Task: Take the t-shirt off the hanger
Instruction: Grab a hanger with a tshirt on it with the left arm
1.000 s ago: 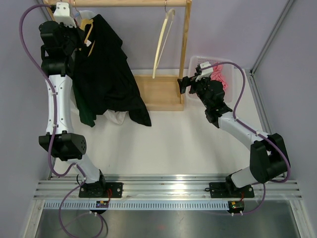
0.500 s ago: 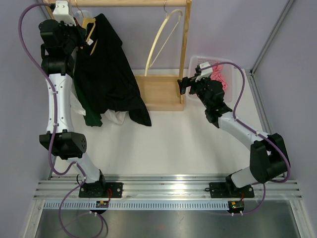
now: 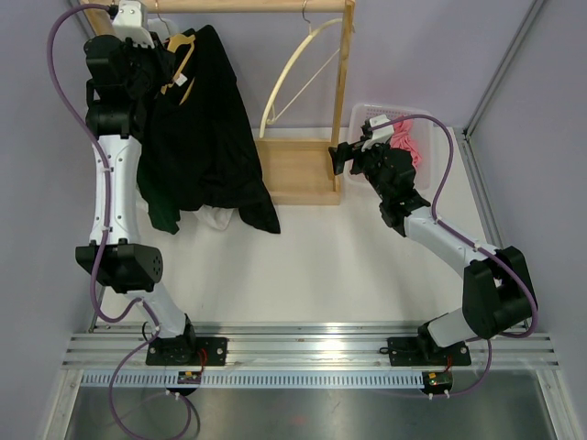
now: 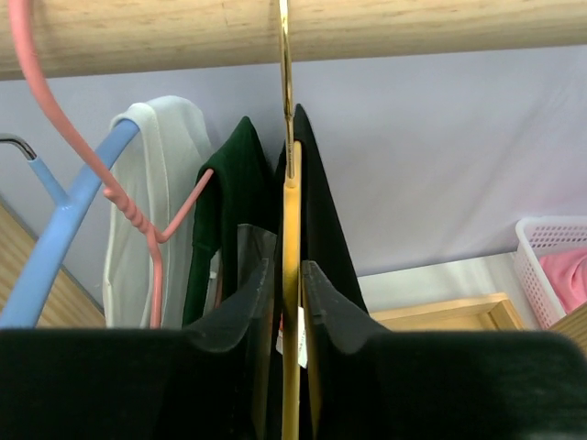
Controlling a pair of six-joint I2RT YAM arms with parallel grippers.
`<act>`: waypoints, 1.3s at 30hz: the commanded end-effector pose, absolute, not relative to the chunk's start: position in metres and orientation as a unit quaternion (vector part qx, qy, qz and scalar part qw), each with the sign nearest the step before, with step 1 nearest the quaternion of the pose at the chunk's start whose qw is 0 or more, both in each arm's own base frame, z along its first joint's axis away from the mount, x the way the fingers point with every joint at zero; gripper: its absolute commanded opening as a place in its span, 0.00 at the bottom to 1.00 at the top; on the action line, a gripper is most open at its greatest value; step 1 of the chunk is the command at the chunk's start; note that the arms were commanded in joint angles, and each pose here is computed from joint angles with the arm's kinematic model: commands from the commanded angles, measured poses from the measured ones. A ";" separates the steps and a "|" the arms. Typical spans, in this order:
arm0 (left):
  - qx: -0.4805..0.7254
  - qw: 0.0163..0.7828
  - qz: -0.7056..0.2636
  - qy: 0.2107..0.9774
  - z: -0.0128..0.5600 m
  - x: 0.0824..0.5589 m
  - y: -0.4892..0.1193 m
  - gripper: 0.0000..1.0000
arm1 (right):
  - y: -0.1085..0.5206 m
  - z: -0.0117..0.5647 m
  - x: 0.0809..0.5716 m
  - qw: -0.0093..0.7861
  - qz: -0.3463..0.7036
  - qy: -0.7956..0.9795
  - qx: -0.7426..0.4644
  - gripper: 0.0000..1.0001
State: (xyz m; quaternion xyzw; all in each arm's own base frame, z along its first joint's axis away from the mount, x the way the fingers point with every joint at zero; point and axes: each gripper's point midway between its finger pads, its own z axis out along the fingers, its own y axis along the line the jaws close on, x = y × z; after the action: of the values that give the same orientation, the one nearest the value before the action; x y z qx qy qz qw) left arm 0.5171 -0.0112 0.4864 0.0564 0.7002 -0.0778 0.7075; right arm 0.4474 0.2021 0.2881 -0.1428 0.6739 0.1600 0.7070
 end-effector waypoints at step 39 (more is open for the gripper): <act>0.046 0.749 -0.040 0.659 0.518 0.523 -0.004 0.29 | 0.206 0.319 0.444 0.729 0.168 0.647 -0.148 0.99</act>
State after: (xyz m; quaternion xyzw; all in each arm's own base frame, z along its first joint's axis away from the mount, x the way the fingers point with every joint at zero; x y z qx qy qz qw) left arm 0.5365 -0.0076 0.4708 0.0500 0.7061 -0.0559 0.7042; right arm 0.4474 0.2020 0.2880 -0.1436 0.6739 0.1595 0.7070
